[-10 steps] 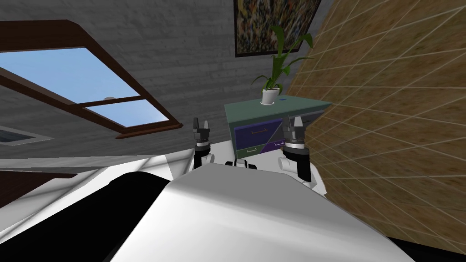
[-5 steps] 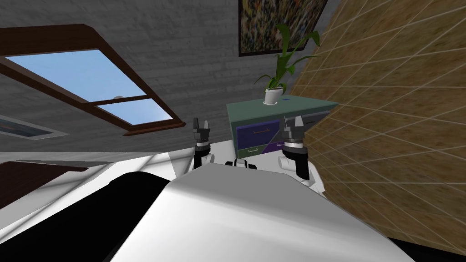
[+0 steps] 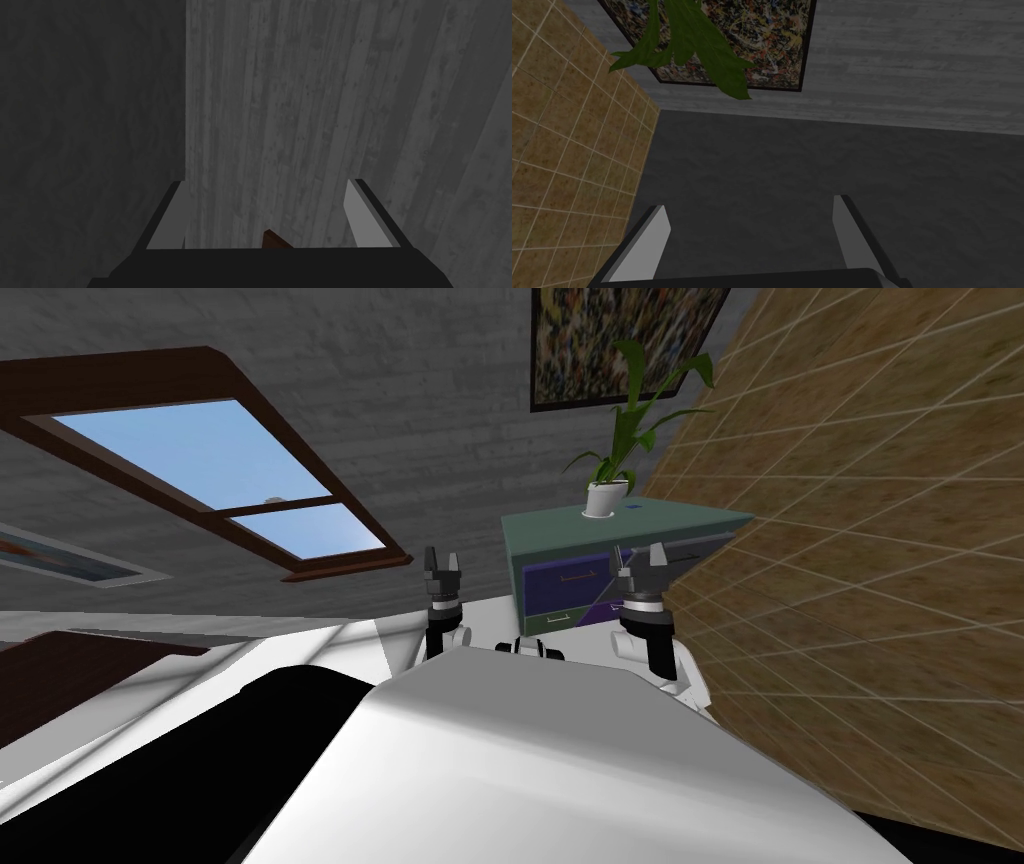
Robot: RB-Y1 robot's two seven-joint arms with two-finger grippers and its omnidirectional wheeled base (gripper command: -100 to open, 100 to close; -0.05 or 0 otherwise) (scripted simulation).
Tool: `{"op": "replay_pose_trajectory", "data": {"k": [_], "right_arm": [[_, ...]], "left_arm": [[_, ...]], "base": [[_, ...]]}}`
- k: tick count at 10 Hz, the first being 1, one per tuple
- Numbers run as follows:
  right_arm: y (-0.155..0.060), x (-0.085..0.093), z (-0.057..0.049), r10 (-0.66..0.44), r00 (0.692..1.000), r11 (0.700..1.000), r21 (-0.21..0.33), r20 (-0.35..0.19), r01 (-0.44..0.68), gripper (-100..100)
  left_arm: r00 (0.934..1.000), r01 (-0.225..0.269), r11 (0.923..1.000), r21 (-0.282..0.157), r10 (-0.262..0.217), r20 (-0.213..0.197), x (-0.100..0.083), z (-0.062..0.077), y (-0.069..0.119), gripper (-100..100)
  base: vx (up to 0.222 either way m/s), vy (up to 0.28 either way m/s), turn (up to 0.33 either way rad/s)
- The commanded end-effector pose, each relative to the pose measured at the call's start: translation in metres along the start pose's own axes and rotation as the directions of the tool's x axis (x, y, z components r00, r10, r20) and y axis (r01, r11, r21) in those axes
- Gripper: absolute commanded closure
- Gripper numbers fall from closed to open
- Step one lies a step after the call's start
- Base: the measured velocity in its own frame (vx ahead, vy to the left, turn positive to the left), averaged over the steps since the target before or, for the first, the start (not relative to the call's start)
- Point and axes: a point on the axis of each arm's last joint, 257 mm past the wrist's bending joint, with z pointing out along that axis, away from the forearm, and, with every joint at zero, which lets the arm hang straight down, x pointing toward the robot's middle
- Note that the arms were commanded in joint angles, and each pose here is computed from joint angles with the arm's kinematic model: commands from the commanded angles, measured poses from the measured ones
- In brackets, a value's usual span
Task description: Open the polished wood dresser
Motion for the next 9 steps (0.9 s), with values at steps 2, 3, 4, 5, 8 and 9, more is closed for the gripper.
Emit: {"op": "replay_pose_trajectory", "data": {"k": [2, 3, 4, 5, 8, 9], "right_arm": [[-0.002, 0.01, -0.001, -0.134, 0.991, 0.991, -0.011, -0.014, 0.133, -100], [-0.002, 0.01, -0.001, -0.16, 0.987, 0.987, -0.011, -0.013, 0.16, -100], [-0.002, 0.01, -0.001, -0.178, 0.984, 0.984, -0.011, -0.013, 0.178, -100], [-0.004, 0.018, -0.002, -0.233, 0.972, 0.972, -0.02, -0.025, 0.233, -100], [-0.006, 0.026, -0.003, -0.331, 0.943, 0.943, -0.031, -0.038, 0.33, -100], [-0.006, 0.026, -0.003, -0.356, 0.934, 0.934, -0.032, -0.037, 0.355, -100]], "left_arm": [[1.0, 0.0, 1.0, 0.0, 0.0, 0.0, 0.0, 0.0, 0.0, 0], [1.0, 0.0, 1.0, 0.0, 0.0, 0.0, 0.0, 0.0, 0.0, 0], [1.0, 0.0, 1.0, 0.0, 0.0, 0.0, 0.0, 0.0, 0.0, 0], [1.0, 0.0, 1.0, 0.0, 0.0, 0.0, 0.0, 0.0, 0.0, 0], [1.0, 0.0, 1.0, 0.0, 0.0, 0.0, 0.0, 0.0, 0.0, 0], [1.0, 0.0, 1.0, 0.0, 0.0, 0.0, 0.0, 0.0, 0.0, 0]], "base": [[-0.012, 0.011, 0.048], [-0.02, 0.015, 0.057], [-0.008, 0.009, -0.005], [-0.015, 0.019, 0.093], [-0.011, 0.015, 0.048], [-0.014, 0.015, 0.056]]}}
